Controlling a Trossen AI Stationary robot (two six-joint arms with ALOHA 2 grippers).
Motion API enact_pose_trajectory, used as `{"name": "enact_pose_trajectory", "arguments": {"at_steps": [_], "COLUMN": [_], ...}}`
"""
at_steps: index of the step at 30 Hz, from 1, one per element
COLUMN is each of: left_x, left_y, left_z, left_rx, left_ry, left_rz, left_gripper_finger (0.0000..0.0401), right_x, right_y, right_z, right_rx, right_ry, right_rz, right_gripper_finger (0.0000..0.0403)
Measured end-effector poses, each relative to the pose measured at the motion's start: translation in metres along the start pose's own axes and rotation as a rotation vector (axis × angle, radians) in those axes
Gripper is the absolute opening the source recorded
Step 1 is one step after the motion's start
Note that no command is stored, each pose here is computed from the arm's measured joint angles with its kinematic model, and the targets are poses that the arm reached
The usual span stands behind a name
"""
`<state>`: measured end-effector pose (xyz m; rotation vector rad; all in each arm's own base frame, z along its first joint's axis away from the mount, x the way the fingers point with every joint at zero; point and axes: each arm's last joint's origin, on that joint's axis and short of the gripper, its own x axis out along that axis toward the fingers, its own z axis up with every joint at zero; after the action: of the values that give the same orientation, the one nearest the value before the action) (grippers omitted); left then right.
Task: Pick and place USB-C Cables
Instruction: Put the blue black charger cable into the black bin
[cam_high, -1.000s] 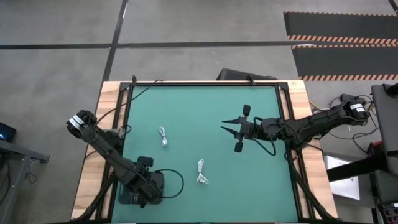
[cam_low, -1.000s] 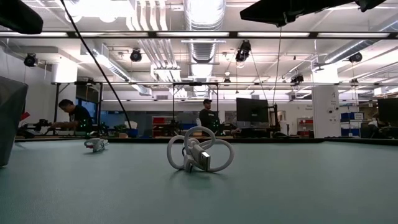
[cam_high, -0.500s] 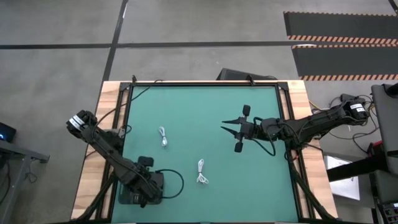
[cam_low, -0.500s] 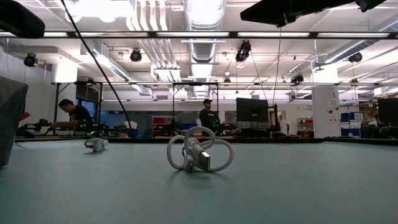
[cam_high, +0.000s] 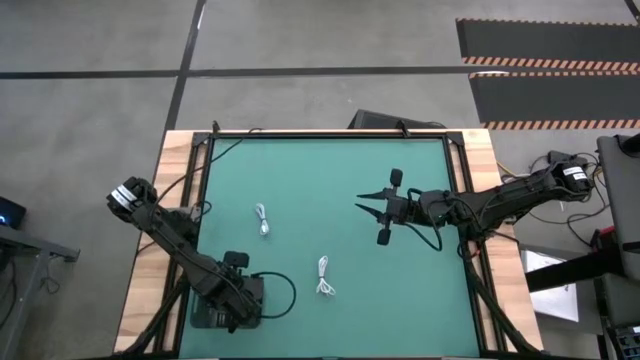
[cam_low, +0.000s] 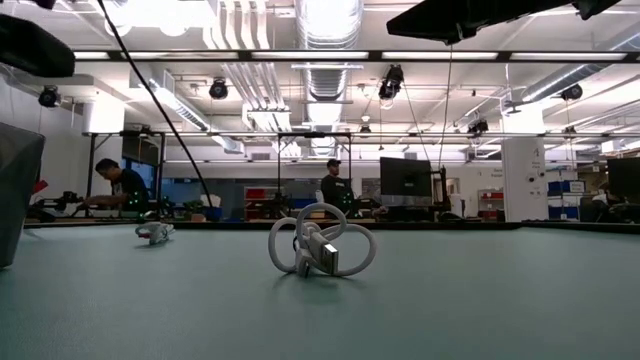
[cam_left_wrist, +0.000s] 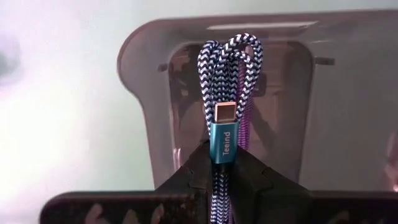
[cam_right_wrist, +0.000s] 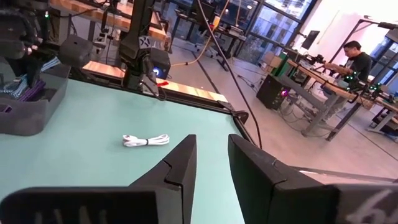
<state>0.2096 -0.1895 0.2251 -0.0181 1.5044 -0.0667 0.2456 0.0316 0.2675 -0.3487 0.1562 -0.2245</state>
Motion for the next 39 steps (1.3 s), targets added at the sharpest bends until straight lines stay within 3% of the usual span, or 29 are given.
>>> {"name": "enact_pose_trajectory", "arguments": {"at_steps": [39], "left_x": [0.036], "left_y": [0.007], "left_z": [-0.009], "left_rx": [0.001], "left_ry": [-0.015], "left_rz": [-0.01], "left_gripper_finger": [0.0013], "right_x": [0.0], "right_y": [0.0], "right_z": [0.0], "right_rx": [-0.001], "right_ry": [0.003], "right_rz": [0.001], "right_gripper_finger": [0.008]}}
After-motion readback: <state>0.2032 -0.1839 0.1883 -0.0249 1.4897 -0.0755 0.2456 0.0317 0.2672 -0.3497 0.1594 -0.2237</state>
